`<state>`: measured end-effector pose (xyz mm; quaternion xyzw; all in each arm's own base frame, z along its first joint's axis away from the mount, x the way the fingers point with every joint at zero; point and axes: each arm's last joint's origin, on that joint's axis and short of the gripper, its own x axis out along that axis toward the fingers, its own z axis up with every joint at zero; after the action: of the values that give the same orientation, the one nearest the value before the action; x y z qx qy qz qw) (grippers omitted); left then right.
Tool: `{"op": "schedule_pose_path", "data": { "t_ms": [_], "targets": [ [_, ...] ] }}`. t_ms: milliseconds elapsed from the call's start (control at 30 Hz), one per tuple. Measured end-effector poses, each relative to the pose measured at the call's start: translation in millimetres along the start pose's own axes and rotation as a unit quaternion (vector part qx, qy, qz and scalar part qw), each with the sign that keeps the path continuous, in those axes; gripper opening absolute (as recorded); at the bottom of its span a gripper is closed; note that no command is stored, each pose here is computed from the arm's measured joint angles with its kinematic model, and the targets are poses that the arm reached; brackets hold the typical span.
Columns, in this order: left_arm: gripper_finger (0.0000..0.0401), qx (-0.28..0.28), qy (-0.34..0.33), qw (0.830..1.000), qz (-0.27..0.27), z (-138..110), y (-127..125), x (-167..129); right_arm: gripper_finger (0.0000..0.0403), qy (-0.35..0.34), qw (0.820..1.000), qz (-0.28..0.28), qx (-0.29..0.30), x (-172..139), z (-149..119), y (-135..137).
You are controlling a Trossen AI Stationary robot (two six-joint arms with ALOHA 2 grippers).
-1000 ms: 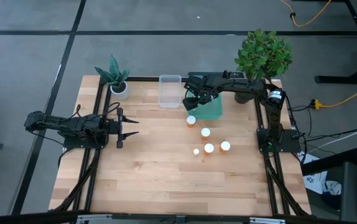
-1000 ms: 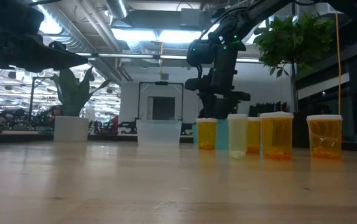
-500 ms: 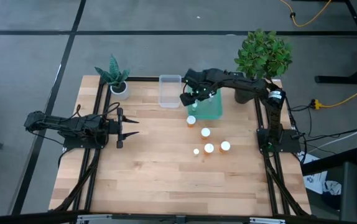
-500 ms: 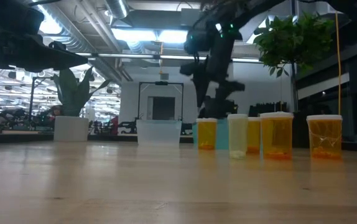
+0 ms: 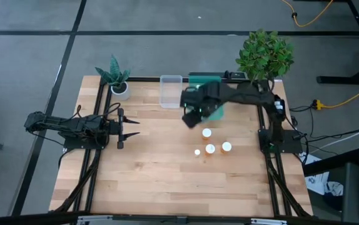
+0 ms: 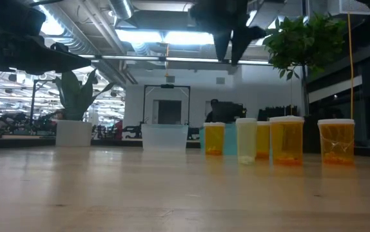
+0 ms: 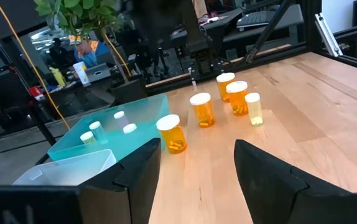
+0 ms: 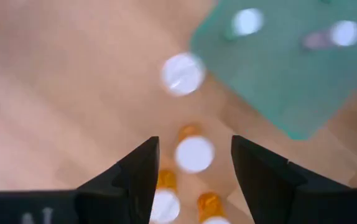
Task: Pick and place medicine bottles into bin by pill shape (circle, oval)
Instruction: Put the yellow tablet bottle into the blue bin
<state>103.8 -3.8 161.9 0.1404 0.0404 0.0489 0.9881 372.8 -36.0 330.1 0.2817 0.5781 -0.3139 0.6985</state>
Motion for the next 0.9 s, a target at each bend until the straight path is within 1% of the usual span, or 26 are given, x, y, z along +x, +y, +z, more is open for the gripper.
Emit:
{"op": "schedule_pose_path", "data": {
  "t_ms": [100, 233, 333, 400, 467, 700, 833, 900],
  "targets": [
    [0.0195, 0.000, 0.000, 1.000, 0.000, 0.0, 0.0, 0.0, 0.0200, 0.001, 0.999, 0.002, -0.054, -2.6, -17.4, 16.3],
    [0.0195, 0.000, 0.000, 1.000, 0.000, 0.0, 0.0, 0.0, 0.0200, -0.009, 0.997, -0.006, -0.081, -4.2, -30.1, 27.1],
    [0.0195, 0.000, 0.000, 1.000, 0.000, 0.0, 0.0, 0.0, 0.0199, -0.029, 0.993, -0.056, -0.095, 1.2, -38.4, 29.1],
    [0.0195, 0.000, 0.000, 1.000, 0.000, 0.0, 0.0, 0.0, 0.0199, -0.015, 0.992, -0.085, -0.094, 6.7, -44.0, 26.8],
    [0.0195, 0.000, 0.000, 1.000, 0.000, 0.0, 0.0, 0.0, 0.0199, -0.002, 0.991, -0.096, -0.097, 15.4, -48.0, 26.7],
    [0.0195, 0.000, 0.000, 1.000, 0.000, 0.0, 0.0, 0.0, 0.0199, 0.076, 0.987, -0.101, -0.100, 41.7, -74.7, 34.1],
    [0.0195, 0.000, 0.000, 1.000, 0.000, 0.0, 0.0, 0.0, 0.0199, 0.084, 0.989, -0.086, -0.082, 43.2, -95.1, 47.9],
    [0.0195, 0.000, 0.000, 1.000, 0.000, 0.0, 0.0, 0.0, 0.0199, 0.076, 0.991, -0.069, -0.087, 40.2, -109.1, 59.1]
  ]
}}
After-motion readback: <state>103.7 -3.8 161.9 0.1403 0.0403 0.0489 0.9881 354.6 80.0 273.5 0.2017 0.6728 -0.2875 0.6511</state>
